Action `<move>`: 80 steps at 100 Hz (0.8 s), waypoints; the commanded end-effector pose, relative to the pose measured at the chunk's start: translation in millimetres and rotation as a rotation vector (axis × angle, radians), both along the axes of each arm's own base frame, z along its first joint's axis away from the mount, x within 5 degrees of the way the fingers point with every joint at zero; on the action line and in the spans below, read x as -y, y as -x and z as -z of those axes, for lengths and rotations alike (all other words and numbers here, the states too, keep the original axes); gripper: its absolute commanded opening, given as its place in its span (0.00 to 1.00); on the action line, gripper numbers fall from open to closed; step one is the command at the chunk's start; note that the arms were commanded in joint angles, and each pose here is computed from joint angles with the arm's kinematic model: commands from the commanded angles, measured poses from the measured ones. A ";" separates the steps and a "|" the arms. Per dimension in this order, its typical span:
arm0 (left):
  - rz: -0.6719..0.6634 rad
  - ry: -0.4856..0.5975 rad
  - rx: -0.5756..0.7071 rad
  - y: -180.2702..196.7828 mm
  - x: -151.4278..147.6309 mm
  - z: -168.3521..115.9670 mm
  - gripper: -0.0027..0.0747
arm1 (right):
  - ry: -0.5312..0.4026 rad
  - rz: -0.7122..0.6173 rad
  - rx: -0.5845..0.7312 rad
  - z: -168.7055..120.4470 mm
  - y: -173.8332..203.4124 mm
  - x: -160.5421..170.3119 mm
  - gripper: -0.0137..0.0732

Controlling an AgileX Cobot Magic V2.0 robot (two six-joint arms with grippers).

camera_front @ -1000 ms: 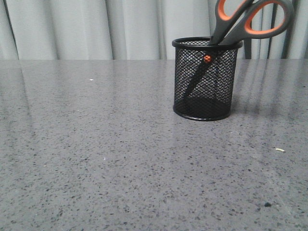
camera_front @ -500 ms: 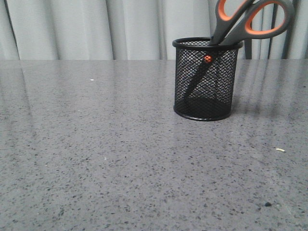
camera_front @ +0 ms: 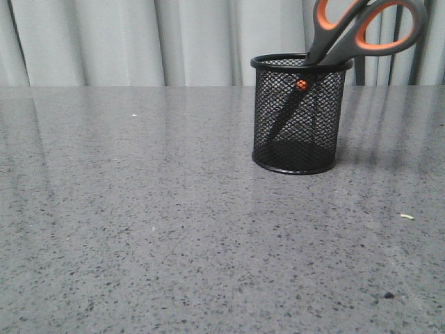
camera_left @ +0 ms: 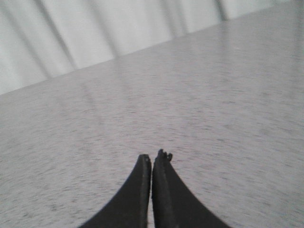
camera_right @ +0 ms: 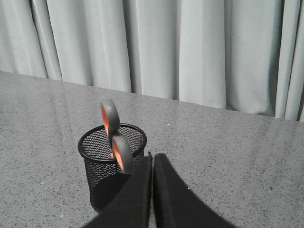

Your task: Put scissors into bucket

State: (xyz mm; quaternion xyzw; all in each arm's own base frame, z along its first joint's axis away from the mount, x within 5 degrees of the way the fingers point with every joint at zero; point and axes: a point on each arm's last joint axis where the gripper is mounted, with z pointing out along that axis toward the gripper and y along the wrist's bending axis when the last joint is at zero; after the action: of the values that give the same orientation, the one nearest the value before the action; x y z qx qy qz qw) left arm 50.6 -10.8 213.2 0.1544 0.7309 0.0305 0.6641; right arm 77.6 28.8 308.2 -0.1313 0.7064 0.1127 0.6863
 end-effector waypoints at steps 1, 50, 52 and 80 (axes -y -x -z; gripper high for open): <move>-0.086 0.055 0.207 0.4 -6.4 -13.2 0.01 | -0.024 0.033 0.080 -13.9 -1.0 2.9 0.11; -0.110 0.076 0.049 -5.1 -7.4 24.5 0.01 | -0.022 0.031 0.073 -13.3 -1.4 2.5 0.11; -0.110 0.075 0.037 -5.0 -7.4 25.6 0.01 | -0.022 0.031 0.073 -13.3 -1.4 2.5 0.11; -0.110 0.073 -0.003 -4.6 -7.2 29.2 0.01 | -0.022 0.031 0.073 -13.3 -1.4 2.5 0.11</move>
State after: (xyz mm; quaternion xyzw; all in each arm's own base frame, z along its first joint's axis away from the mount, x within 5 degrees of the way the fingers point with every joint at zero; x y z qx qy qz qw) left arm 55.1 -3.6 191.6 0.0974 0.7518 0.0440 0.6506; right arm 77.6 28.8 308.3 -0.1312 0.7060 0.1124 0.6869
